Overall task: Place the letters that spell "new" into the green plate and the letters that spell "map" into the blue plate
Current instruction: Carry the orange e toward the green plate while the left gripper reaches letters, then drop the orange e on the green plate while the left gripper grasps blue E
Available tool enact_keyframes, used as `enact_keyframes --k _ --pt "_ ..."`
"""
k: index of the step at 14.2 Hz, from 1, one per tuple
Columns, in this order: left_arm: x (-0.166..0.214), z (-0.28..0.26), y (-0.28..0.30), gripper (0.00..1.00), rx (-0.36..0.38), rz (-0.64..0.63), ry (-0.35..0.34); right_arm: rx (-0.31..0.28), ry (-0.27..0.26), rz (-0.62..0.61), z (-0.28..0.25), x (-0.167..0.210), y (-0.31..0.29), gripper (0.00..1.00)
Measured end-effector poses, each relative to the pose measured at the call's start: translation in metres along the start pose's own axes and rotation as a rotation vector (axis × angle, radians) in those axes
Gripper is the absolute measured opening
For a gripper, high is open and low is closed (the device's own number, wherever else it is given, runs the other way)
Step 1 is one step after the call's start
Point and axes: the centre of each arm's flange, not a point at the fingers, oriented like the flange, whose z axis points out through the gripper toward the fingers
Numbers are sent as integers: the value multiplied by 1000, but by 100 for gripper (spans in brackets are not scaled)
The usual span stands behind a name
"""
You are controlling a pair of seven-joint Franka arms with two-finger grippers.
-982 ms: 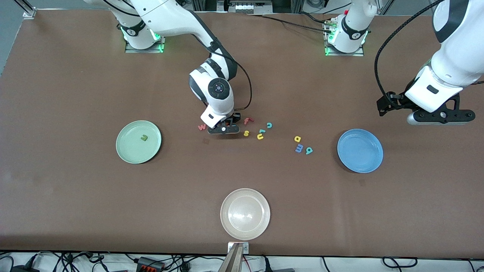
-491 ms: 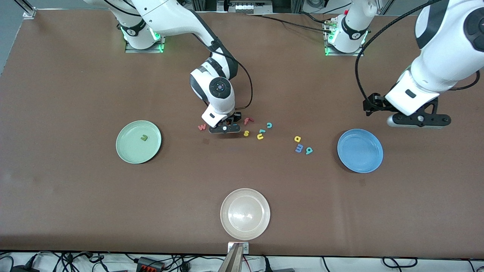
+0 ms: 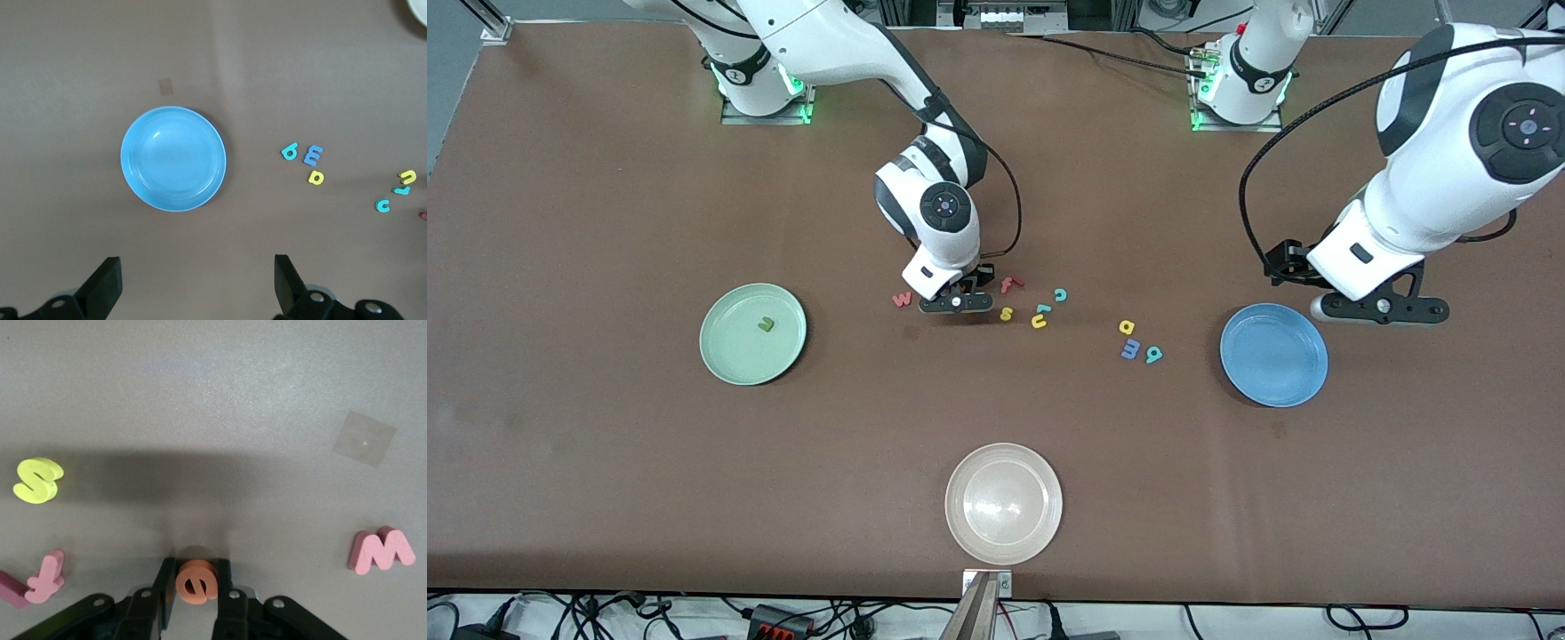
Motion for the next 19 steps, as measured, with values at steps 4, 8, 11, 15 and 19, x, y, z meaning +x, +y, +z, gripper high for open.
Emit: enact_keyframes --k 4,8,11,15,19 --pt "2 -22 -7 100 -5 -5 39 0 0 -2 0 0 0 29" --pt "4 -23 -20 100 -22 -30 38 -21 -27 -2 -15 5 -1 29" --pt "4 -22 -22 100 -38 -34 36 -51 -53 10 -62 26 26 29" --pt "4 -22 -16 100 -41 -19 34 -76 -135 -16 -103 89 168 29" --pt "13 10 27 100 -40 52 -8 -40 -195 -25 -110 124 316 29"
